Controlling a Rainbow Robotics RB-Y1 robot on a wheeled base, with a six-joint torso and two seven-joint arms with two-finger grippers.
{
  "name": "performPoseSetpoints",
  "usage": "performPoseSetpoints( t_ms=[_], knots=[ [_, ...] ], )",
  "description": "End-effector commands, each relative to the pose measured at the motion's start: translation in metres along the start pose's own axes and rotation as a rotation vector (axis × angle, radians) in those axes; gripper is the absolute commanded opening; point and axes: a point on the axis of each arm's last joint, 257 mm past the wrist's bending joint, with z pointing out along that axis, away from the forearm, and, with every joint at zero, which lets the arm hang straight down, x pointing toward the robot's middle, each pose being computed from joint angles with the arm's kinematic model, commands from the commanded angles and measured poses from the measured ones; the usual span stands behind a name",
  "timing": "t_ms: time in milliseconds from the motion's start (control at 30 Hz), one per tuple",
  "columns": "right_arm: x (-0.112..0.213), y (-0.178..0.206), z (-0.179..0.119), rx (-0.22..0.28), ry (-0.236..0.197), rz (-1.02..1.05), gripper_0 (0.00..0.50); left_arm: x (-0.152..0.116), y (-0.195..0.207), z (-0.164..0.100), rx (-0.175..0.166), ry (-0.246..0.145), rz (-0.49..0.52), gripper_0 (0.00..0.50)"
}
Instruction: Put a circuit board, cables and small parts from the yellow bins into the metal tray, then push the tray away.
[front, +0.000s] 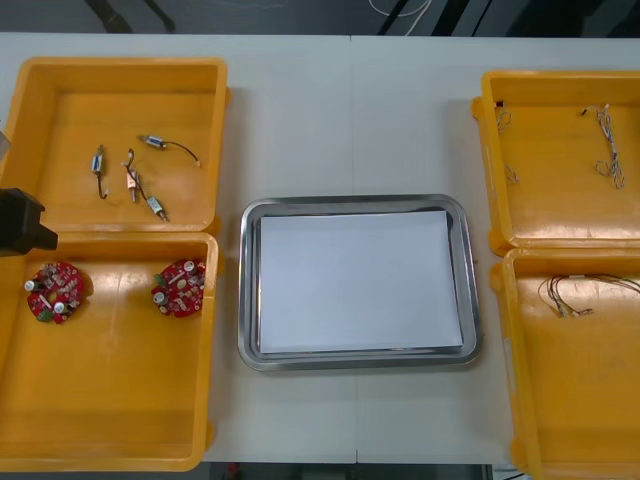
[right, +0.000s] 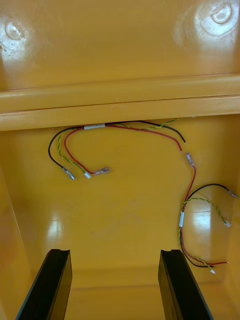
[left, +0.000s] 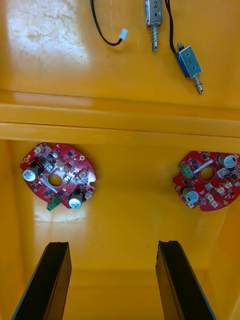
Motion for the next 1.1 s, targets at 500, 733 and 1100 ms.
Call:
performPoseSetpoints(
  t_ms=[500, 733, 1100],
  knots=[
    [0.0029, 0.0045, 0.0005, -0.004, 0.005, 0.03, 0.5, -0.0107, -0.0001, -0.0106, -0.019, -0.021, 0.087, 0.5],
    [0.0029, 0.0045, 0.0005, -0.004, 0.005, 0.03, 0.5, -0.0107, -0.0001, -0.0106, -0.019, -0.021, 0.087, 0.5],
    [0.0029, 0.0045, 0.0005, -0.004, 0.005, 0.03, 0.5, -0.0107, -0.0001, -0.0106, -0.019, -0.021, 0.087, 0.5]
  ],
)
